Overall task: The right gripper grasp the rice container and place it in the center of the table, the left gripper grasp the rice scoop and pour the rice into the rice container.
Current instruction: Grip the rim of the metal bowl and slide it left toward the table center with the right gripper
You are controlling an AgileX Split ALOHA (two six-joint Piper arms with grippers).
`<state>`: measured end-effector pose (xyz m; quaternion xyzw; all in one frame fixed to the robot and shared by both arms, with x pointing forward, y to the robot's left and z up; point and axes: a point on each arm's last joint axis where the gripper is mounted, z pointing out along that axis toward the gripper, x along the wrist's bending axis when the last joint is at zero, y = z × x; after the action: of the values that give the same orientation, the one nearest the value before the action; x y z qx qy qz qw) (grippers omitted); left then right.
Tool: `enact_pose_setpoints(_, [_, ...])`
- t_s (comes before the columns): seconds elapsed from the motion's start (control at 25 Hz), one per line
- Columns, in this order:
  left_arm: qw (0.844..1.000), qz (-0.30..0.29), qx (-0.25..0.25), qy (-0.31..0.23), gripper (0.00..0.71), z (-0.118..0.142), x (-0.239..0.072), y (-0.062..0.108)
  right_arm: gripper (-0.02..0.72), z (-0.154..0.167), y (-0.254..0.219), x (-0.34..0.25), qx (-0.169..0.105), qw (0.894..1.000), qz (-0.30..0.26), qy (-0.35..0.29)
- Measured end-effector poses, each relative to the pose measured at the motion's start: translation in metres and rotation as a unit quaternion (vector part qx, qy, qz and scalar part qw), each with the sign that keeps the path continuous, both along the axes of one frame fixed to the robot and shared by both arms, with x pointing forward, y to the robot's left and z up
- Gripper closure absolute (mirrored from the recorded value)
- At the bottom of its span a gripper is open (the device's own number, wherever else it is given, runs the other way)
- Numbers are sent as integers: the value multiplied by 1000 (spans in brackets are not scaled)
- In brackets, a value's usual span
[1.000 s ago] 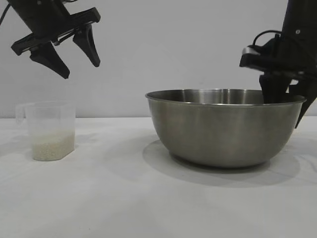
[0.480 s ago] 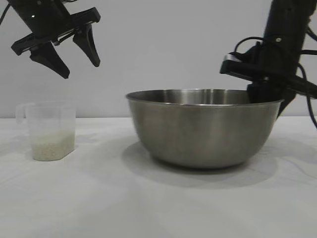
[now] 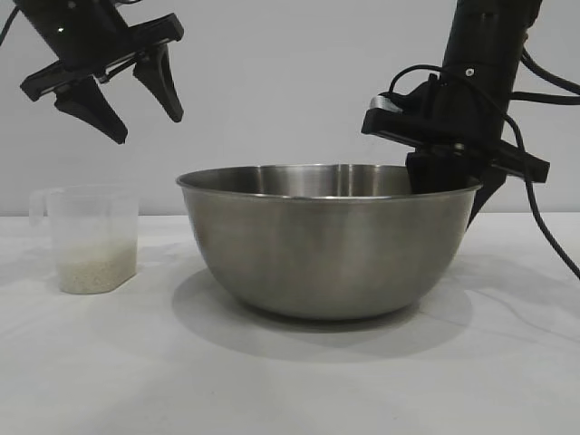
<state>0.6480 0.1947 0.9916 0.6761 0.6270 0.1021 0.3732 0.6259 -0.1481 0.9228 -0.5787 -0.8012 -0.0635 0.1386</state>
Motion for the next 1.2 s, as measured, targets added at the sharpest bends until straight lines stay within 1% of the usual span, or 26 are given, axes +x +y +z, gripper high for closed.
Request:
enact_pose_setpoints(0.12, [1000, 0, 0, 0, 260, 0, 0, 0, 225, 0, -2, 1, -12, 1000, 7, -9])
enact_pose_setpoints(0.16, [1000, 0, 0, 0, 260, 0, 0, 0, 172, 1, -3, 3, -17, 1000, 10, -12])
enact_pose_setpoints(0.2, [1000, 0, 0, 0, 260, 0, 0, 0, 144, 4, -3, 4, -21, 1000, 14, -14])
enact_pose_setpoints(0.32, [1000, -1, 0, 1, 260, 0, 0, 0, 143, 18, -2, 11, -24, 999, 23, -29])
enact_pose_setpoints(0.36, [1000, -1, 0, 1, 260, 0, 0, 0, 104, 23, -2, 15, -24, 999, 24, -37])
enact_pose_setpoints(0.4, [1000, -1, 0, 1, 260, 0, 0, 0, 119, 30, -1, 19, -25, 998, 25, -51])
enact_pose_setpoints(0.56, [1000, -1, 0, 2, 260, 0, 0, 0, 119, 54, -3, 28, -41, 994, 32, -99])
enact_pose_setpoints(0.64, [1000, -2, -1, 3, 260, 0, -1, 0, 119, 67, -10, 28, -43, 992, 27, -114])
enact_pose_setpoints(0.68, [1000, -2, -1, 3, 260, 0, -1, 0, 162, 73, -15, 29, -44, 991, 22, -122])
enact_pose_setpoints(0.72, [1000, -2, -1, 3, 260, 0, -1, 0, 176, 79, -23, 29, -45, 991, 15, -126])
enact_pose_setpoints(0.96, [1000, -3, -1, 4, 260, 0, -1, 0, 172, 109, -79, 33, -52, 986, -48, -153])
enact_pose_setpoints(1.2, [1000, -3, -1, 5, 260, -1, -1, 0, 172, 157, -131, 15, -57, 972, -112, -201])
